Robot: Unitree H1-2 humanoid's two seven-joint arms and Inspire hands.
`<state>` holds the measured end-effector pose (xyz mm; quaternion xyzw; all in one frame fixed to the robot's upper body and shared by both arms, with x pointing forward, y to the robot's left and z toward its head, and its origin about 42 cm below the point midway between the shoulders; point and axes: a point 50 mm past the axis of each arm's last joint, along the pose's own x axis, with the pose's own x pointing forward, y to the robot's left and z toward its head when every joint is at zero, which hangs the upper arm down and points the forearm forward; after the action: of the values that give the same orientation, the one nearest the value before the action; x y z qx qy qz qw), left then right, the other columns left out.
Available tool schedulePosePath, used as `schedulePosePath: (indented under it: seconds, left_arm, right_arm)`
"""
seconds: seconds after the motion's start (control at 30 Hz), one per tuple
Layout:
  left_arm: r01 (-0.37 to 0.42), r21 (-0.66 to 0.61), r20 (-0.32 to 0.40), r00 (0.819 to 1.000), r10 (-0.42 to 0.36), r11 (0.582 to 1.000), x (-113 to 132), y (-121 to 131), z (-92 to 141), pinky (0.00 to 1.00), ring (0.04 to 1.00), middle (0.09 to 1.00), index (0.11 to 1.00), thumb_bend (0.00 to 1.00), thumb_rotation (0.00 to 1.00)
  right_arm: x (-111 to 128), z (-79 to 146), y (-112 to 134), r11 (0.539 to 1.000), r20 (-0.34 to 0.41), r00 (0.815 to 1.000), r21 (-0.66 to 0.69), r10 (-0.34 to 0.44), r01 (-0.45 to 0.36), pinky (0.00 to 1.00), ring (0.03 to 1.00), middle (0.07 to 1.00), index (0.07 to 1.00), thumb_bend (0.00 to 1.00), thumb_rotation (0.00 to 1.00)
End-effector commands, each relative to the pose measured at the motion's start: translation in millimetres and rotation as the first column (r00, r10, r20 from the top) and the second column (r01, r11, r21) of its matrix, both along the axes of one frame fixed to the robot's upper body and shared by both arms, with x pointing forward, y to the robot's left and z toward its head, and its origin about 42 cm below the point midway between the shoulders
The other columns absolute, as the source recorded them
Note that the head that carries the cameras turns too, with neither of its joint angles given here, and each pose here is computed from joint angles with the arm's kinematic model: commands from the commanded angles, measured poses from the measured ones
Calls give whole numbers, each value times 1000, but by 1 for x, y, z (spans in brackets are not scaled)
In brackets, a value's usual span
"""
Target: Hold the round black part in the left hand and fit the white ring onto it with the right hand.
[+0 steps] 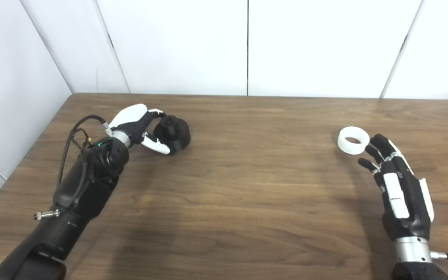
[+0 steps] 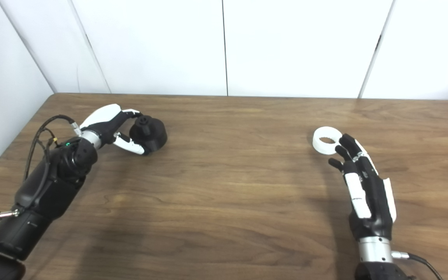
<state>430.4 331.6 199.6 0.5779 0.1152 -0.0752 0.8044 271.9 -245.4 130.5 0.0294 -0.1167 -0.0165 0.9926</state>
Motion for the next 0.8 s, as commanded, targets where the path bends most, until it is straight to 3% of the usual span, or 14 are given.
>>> schedulePosePath:
  seconds: [0.0,0.77]
  left_arm:
    - [1,24,101,995,-3,1000,14,4,28,827,950,911,841,908,266]
    - [16,35,65,998,-18,999,16,5,20,792,938,894,823,913,293]
  right_arm:
    - [-19,-29,4,999,-98,995,34,-11,15,790,887,895,857,596,733]
    - [-21,-27,2,999,-87,996,34,-4,7,799,893,906,865,593,753]
